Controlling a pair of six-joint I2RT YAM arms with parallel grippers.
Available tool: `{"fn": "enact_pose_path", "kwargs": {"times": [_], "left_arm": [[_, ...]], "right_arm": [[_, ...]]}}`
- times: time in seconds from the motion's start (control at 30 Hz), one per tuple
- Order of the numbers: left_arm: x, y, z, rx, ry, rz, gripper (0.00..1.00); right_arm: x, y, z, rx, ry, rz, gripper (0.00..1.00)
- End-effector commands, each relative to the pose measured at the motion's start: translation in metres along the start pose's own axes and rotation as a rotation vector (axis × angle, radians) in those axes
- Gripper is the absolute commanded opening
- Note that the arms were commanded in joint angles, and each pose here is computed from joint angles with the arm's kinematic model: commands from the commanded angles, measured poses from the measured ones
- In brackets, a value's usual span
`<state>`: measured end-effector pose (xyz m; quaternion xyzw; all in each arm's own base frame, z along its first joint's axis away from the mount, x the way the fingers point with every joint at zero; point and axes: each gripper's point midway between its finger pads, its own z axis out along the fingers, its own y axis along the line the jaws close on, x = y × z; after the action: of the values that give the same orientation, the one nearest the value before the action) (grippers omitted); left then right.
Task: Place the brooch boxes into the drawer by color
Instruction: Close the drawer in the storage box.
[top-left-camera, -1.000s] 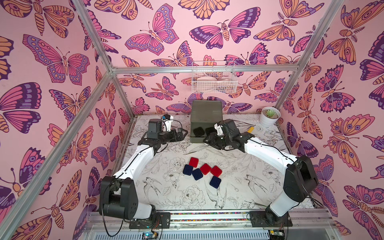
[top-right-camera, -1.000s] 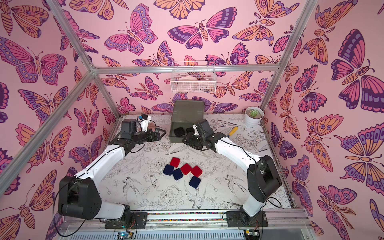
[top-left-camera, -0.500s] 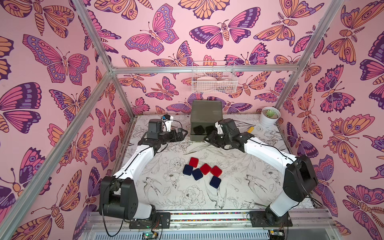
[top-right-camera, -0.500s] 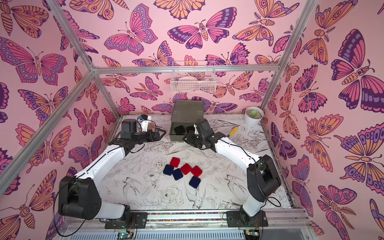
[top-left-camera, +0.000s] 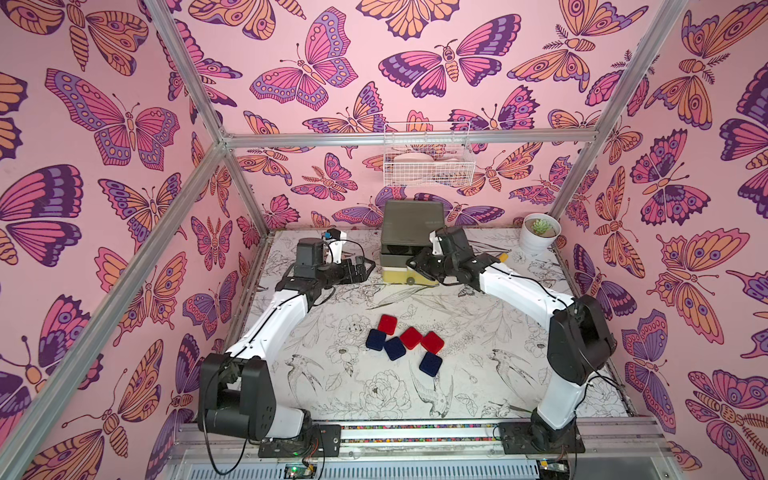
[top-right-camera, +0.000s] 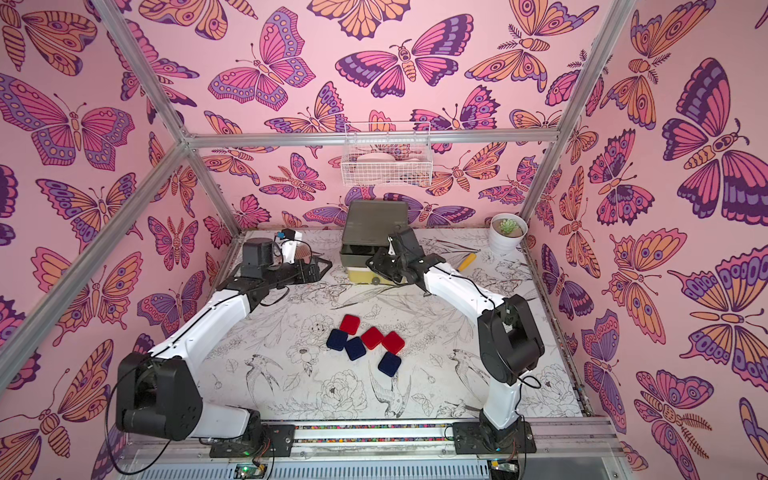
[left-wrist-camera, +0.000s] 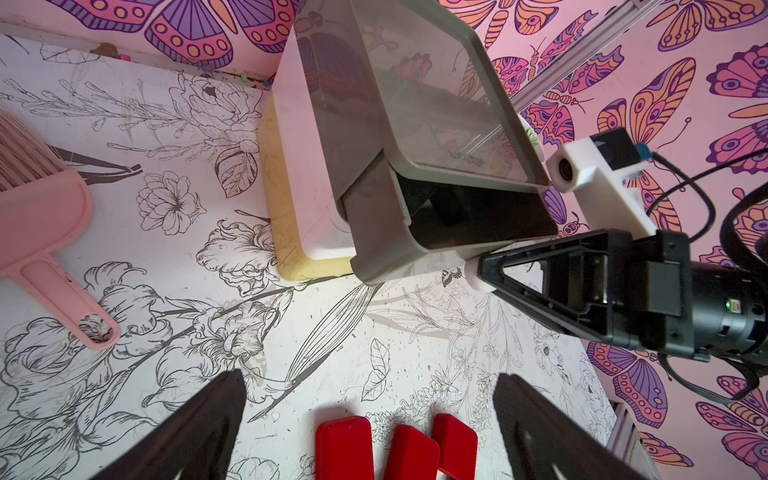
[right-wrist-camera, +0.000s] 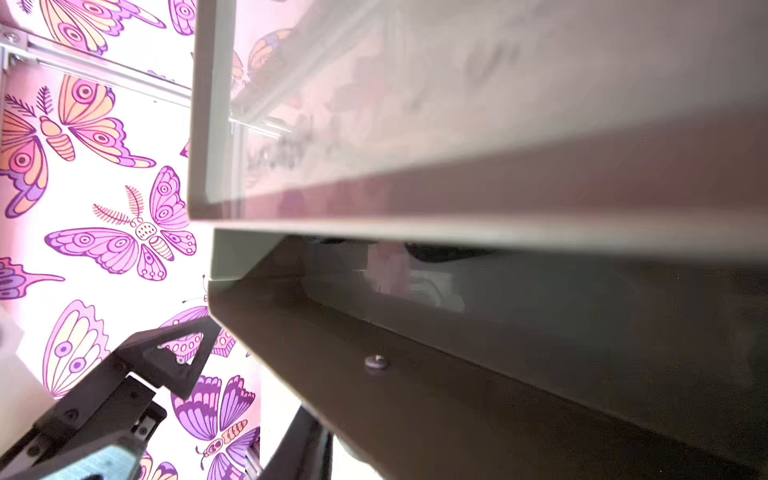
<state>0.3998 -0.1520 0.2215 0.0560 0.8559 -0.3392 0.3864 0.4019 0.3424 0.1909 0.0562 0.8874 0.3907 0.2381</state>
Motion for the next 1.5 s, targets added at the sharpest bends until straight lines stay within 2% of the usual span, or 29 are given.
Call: {"fn": "enact_pose_path", "kwargs": {"times": [0.0, 0.6, 1.37, 1.4, 1.47], "left_arm": [[0.002, -0.001, -0.006, -0.009, 0.002, 0.013, 1.00], [0.002, -0.003, -0.007, -0.001, 0.005, 0.017, 1.00], [0.005, 0.000, -0.006, -0.008, 0.012, 0.011, 1.00], [0.005, -0.001, -0.007, -0.005, 0.011, 0.011, 1.00], [0.005, -0.001, -0.007, -0.006, 0.011, 0.012, 1.00]], "right_arm": [[-0.026, 0.008, -0.001, -0.019, -0.086, -0.044, 0.27], [-0.057, 0.007, 0.008, -0.024, -0.186, -0.068, 0.31], [-0.072, -0.006, 0.005, 0.012, -0.237, -0.129, 0.31], [-0.073, -0.005, 0.005, 0.008, -0.238, -0.130, 0.35], [-0.074, -0.004, 0.006, 0.004, -0.241, -0.129, 0.51]]}}
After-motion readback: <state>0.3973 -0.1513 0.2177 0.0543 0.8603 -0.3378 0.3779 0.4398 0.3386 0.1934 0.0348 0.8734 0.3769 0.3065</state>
